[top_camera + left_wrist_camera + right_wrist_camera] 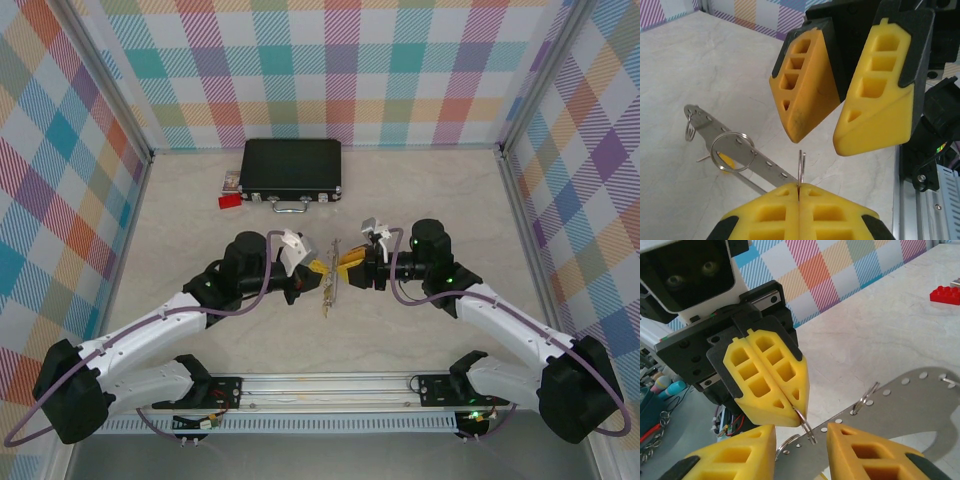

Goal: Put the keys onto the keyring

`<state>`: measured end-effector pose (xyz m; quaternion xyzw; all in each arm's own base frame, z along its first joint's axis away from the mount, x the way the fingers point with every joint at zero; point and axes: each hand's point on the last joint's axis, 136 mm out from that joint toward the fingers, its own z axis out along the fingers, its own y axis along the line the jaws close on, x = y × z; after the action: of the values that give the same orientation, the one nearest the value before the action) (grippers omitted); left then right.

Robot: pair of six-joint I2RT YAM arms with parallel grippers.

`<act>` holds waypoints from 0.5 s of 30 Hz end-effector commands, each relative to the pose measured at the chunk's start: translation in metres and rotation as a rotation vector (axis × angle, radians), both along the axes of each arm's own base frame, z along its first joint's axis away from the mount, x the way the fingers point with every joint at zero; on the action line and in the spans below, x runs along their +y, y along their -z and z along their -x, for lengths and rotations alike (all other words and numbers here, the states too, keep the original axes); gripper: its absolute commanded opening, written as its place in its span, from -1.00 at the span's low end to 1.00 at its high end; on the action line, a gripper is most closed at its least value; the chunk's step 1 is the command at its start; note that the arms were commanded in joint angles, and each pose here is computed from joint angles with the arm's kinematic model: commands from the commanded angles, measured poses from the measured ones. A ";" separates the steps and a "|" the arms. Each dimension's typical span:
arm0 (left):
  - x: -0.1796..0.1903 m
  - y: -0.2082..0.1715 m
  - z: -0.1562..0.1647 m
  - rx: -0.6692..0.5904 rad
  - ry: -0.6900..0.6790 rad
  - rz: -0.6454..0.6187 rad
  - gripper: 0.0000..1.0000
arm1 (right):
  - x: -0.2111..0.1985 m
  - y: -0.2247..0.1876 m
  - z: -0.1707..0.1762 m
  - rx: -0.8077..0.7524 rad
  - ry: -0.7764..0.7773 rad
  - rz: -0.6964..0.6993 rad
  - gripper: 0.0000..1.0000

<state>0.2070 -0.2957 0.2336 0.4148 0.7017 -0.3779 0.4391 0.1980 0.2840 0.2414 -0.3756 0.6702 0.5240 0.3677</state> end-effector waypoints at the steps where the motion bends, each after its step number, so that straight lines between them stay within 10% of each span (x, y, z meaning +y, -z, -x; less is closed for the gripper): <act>1: -0.004 -0.032 0.003 -0.012 0.039 0.082 -1.00 | 0.004 -0.008 0.007 -0.051 -0.057 -0.029 -0.41; 15: -0.009 -0.031 0.004 0.037 0.072 0.088 -1.00 | 0.009 -0.009 0.013 -0.059 -0.089 -0.031 -0.59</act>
<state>0.2030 -0.3018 0.2447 0.4133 0.6936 -0.4128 0.4215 0.1899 0.2904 0.2375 -0.3938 0.6601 0.5326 0.3543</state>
